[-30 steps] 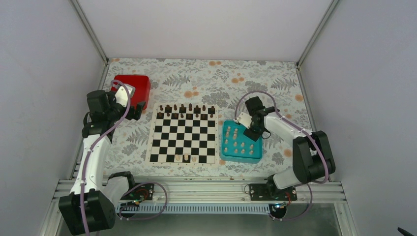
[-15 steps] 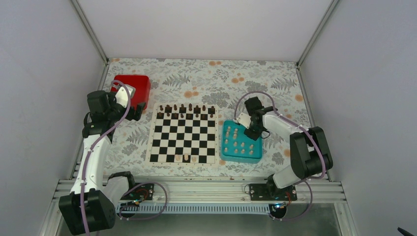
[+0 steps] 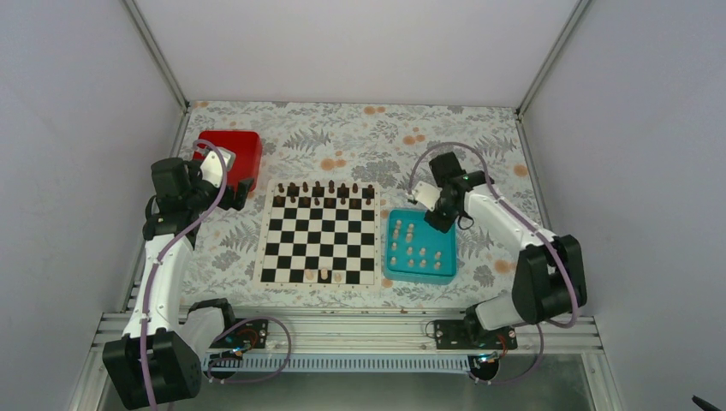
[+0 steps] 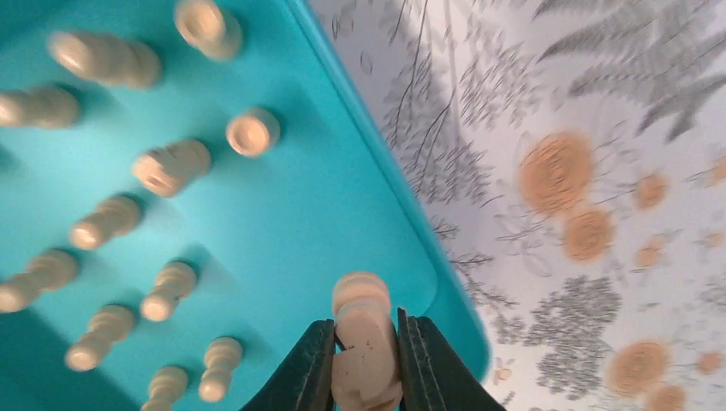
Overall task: Set up the chess pieces on the board
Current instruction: Pick up the chess piece from the storage box, then place the chess piece on the chessboard.
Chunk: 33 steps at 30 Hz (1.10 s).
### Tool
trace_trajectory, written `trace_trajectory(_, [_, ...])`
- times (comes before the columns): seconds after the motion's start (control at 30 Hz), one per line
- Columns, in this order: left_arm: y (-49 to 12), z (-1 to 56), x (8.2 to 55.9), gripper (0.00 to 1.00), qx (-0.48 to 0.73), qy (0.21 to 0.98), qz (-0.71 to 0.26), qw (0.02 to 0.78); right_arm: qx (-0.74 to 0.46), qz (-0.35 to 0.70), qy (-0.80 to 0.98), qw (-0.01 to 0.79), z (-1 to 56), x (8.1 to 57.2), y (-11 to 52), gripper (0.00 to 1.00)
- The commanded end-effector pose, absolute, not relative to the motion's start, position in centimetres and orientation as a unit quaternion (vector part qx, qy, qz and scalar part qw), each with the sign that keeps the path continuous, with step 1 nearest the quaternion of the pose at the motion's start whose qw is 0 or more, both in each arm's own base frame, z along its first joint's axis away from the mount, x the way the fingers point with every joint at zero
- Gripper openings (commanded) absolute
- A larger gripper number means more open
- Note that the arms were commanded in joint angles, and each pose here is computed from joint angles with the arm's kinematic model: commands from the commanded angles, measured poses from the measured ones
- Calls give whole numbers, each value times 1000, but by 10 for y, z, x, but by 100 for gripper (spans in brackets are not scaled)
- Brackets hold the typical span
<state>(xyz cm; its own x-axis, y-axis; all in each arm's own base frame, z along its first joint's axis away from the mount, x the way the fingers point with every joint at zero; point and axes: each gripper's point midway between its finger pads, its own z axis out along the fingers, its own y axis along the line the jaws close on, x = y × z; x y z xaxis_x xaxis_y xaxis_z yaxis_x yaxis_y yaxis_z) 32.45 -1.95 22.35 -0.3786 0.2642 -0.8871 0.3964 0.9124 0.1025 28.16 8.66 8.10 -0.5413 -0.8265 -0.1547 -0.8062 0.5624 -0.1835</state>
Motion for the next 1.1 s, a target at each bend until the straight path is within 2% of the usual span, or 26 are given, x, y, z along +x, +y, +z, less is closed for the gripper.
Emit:
trace_trajectory(0.0, [-22, 225, 324, 100, 208, 822, -69, 525, -497, 1, 856, 143, 129, 269, 122, 9])
trace_trajectory(0.2, [-21, 226, 325, 100, 206, 823, -67, 525, -566, 62, 810, 143, 159, 236, 197, 10])
trace_trajectory(0.43, [-19, 226, 325, 100, 202, 825, -62, 525, -645, 93, 754, 88, 126, 191, 263, 11])
trace_trajectory(0.8, [-17, 224, 326, 100, 200, 827, -59, 522, -694, 145, 704, 50, 71, 166, 310, 11])
trace_trajectory(1.07, [-17, 221, 327, 100, 200, 828, -60, 521, -716, 128, 686, 7, 35, 148, 317, 11])
